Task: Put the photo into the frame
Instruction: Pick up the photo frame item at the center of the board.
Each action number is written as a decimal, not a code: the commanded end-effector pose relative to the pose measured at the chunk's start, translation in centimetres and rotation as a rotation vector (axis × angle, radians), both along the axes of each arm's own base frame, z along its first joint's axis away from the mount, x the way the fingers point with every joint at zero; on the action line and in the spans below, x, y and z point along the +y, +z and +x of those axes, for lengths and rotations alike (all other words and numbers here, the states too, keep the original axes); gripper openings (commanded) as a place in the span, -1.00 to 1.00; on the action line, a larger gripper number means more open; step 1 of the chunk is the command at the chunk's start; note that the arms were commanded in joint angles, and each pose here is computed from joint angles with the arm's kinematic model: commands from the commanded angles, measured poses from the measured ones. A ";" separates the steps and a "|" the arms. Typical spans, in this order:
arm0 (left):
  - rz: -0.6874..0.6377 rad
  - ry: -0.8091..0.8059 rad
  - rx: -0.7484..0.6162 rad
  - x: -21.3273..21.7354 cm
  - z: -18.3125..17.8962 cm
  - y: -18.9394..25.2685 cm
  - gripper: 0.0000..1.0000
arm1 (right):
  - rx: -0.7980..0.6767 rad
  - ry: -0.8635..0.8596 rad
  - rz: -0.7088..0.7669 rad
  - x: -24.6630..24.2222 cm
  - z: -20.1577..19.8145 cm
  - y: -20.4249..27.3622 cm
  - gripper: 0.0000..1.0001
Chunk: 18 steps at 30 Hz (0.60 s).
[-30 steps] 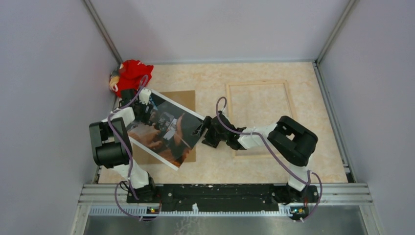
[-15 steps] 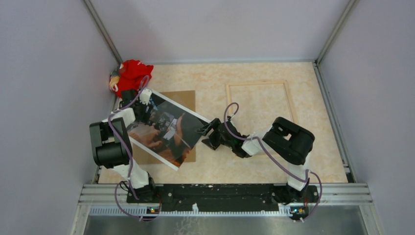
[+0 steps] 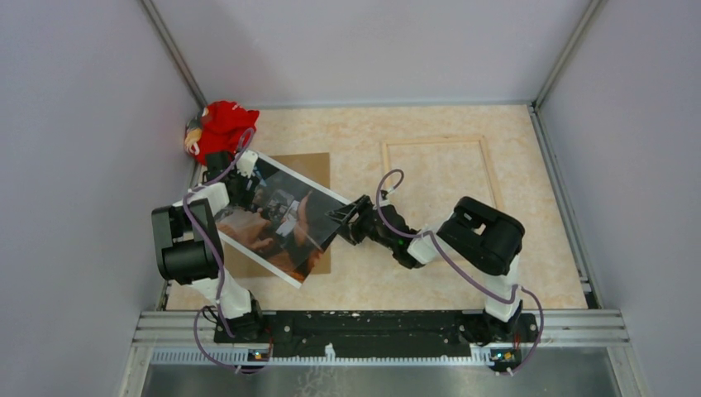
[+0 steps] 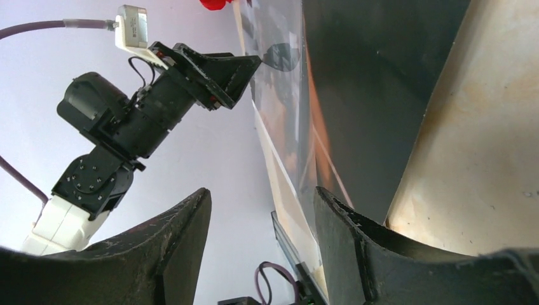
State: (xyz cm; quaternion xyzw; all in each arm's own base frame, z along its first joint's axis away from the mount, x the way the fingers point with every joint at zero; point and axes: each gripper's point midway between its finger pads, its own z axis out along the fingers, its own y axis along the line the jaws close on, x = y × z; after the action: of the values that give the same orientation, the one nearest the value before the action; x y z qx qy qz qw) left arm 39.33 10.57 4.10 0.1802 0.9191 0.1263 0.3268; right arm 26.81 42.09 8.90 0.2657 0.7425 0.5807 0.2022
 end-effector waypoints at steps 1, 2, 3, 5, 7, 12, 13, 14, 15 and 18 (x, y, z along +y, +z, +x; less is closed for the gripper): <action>-0.003 -0.006 0.128 -0.4 -2.8 -2.8 0.73 | -0.102 0.023 0.053 1.0 0.7 3.8 0.17; -0.002 -0.007 0.127 -0.4 -2.8 -2.8 0.73 | -0.105 0.027 0.041 1.2 0.8 3.8 0.14; -0.002 -0.006 0.128 -0.4 -2.8 -2.8 0.73 | -0.102 0.032 0.025 1.3 0.8 3.6 0.11; -0.005 -0.006 0.132 -0.5 -2.9 -2.7 0.74 | -0.096 0.040 -0.019 1.7 1.1 2.9 0.04; -0.012 -0.004 0.139 -0.5 -2.9 -2.6 0.74 | -0.096 0.046 -0.064 2.1 1.4 2.4 -0.04; -0.069 0.004 0.171 -1.2 -2.9 -1.9 0.78 | -0.136 0.040 -0.143 2.8 2.8 2.3 -0.45; -0.083 0.006 0.176 -1.2 -2.9 -1.5 0.79 | -0.147 0.038 -0.162 2.7 3.2 2.4 -0.64; -0.096 0.007 0.177 -1.3 -2.8 -1.0 0.81 | -0.164 0.032 -0.174 2.6 3.6 2.8 -0.84; -0.111 0.008 0.177 -1.3 -2.7 -0.3 0.83 | -0.179 0.035 -0.184 2.5 3.9 3.3 -1.00; -0.141 0.007 0.159 -1.3 -2.2 2.4 0.97 | -0.244 0.068 -0.214 1.7 5.0 6.0 -1.00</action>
State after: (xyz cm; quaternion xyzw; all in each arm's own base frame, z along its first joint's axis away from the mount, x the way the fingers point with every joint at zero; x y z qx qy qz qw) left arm 37.82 9.86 4.19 0.1752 0.9405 0.0851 0.2784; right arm 29.58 44.52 10.10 0.1931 0.7868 0.5309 0.2488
